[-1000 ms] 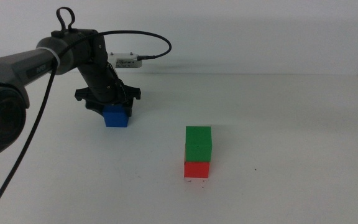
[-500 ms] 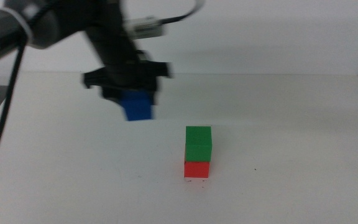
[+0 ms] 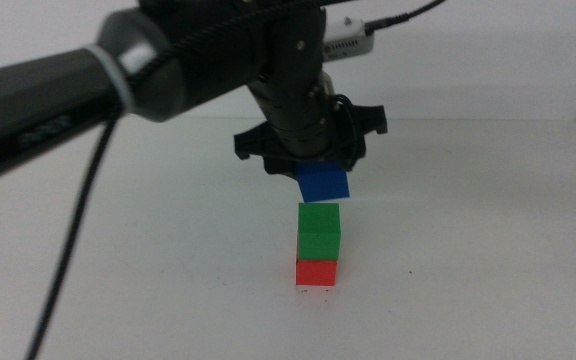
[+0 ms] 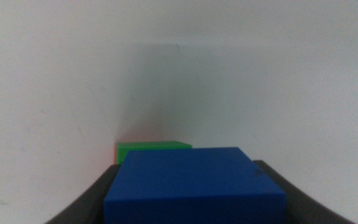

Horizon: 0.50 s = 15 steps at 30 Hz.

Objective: Stack red cubes first, then green, then blue cubes in a specific spot.

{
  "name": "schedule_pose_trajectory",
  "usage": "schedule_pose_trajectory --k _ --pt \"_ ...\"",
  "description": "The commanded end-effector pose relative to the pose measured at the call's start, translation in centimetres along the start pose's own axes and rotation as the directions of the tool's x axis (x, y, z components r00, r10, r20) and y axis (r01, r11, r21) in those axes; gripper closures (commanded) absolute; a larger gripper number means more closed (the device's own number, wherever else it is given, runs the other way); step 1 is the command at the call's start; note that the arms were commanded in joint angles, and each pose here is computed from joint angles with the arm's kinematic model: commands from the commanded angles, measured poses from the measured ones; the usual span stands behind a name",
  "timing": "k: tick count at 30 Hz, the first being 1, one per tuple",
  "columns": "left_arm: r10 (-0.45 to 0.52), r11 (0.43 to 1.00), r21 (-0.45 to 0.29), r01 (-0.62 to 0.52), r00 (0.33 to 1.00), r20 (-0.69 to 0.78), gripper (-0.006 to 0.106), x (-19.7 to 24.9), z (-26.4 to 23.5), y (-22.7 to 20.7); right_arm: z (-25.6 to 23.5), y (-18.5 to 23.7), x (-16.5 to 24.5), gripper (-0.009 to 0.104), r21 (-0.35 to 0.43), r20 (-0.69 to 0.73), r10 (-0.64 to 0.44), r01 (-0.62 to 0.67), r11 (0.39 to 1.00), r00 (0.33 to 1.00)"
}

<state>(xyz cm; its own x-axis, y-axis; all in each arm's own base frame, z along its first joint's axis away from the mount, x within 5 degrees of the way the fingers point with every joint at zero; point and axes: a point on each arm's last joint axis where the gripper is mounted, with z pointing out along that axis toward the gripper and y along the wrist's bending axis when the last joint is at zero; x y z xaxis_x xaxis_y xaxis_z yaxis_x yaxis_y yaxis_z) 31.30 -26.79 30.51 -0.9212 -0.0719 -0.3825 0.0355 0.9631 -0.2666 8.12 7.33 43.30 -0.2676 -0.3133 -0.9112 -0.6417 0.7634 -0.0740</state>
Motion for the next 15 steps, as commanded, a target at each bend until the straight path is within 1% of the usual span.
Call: schedule_pose_trajectory --k 1,6,9,15 --pt "-0.02 1.0 0.005 0.02 0.999 -0.031 0.102 0.1 0.7 -0.7 -0.1 0.0 0.1 0.013 0.001 0.008 -0.013 0.013 1.0 1.0" --pt "-0.016 0.995 -0.101 0.005 0.994 -0.109 0.102 -0.6 1.7 -1.1 -0.1 0.0 0.1 0.013 0.001 0.008 -0.013 0.013 1.0 1.0" --pt "-0.013 0.993 -0.118 -0.001 0.993 -0.115 0.102 -0.7 2.6 -1.2 -0.1 0.0 0.1 0.013 0.001 0.008 -0.013 0.013 1.0 1.0" --pt "-0.008 0.992 -0.124 -0.007 0.992 -0.123 0.102 -0.7 3.1 -1.2 -0.1 0.0 0.1 0.013 0.001 0.008 -0.013 0.013 1.0 1.0"
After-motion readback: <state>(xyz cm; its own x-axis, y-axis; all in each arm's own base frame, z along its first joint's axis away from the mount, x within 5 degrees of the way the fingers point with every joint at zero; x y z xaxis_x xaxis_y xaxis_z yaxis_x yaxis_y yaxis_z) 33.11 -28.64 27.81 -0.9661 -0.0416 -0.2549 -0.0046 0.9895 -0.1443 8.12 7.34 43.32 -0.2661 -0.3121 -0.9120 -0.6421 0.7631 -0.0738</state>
